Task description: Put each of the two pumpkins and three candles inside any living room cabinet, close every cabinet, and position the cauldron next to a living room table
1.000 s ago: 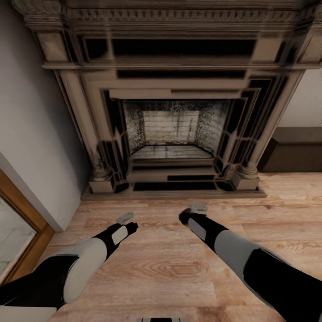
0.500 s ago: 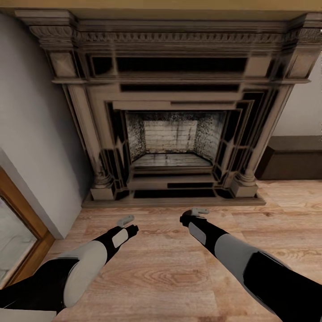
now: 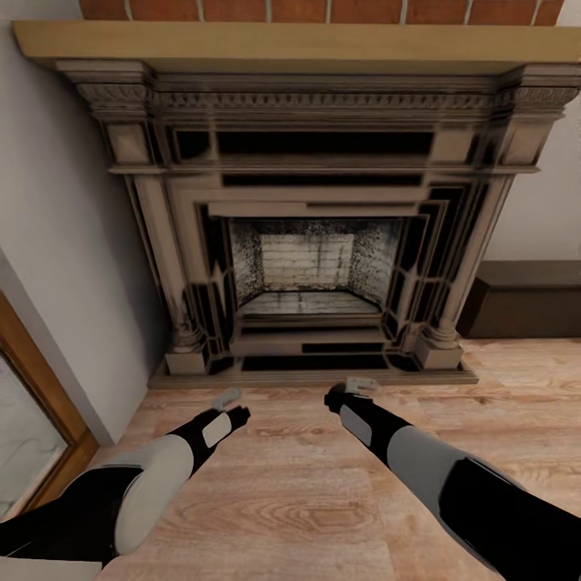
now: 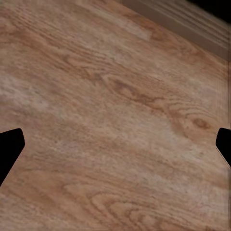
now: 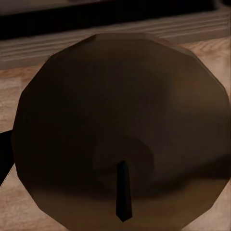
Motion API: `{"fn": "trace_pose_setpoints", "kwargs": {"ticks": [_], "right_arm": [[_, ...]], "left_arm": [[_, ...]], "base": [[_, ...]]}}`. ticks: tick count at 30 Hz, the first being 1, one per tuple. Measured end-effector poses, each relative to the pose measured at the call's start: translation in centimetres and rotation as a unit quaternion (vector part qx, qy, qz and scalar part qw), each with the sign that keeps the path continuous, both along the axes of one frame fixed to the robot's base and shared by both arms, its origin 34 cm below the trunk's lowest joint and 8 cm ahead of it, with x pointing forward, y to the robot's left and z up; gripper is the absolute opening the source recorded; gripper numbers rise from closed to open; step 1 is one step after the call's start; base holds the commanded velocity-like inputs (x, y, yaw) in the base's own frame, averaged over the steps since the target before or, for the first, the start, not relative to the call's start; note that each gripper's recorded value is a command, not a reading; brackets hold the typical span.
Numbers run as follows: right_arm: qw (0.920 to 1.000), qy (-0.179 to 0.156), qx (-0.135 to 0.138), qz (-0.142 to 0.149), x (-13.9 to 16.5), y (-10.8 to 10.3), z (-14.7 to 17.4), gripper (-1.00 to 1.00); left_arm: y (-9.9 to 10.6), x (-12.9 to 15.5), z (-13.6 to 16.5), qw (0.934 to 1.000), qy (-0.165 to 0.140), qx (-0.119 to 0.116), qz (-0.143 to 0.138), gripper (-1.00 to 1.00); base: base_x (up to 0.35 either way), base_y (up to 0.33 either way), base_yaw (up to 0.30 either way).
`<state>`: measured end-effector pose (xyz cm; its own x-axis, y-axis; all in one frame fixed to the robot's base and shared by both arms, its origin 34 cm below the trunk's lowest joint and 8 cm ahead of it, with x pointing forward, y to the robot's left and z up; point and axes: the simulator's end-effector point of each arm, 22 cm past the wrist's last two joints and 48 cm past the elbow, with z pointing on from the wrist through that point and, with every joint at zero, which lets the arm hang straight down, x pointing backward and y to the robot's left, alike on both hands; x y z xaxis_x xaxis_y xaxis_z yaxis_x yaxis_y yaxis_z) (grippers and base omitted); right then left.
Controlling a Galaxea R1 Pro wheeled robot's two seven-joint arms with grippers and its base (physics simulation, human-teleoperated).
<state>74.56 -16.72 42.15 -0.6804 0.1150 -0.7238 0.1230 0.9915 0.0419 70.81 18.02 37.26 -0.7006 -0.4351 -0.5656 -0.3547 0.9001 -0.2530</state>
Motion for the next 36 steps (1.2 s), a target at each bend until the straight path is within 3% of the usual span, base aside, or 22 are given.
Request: {"fn": "trace_pose_setpoints", "kwargs": {"ticks": [20, 36], "right_arm": [[0.9994, -0.034, 0.001, 0.002, -0.2, 0.3, 4.8, -1.00], [0.9995, -0.030, 0.000, 0.002, 0.5, 0.3, 8.0, -1.00]], "left_arm": [[-1.3, 0.2, 4.7, 0.9994, -0.035, -0.005, -0.007, 1.00], [-1.6, 1.1, 8.3, 0.9994, -0.034, -0.006, -0.008, 1.00]], "base": [[0.000, 0.000, 0.000], [0.000, 0.000, 0.000]]}}
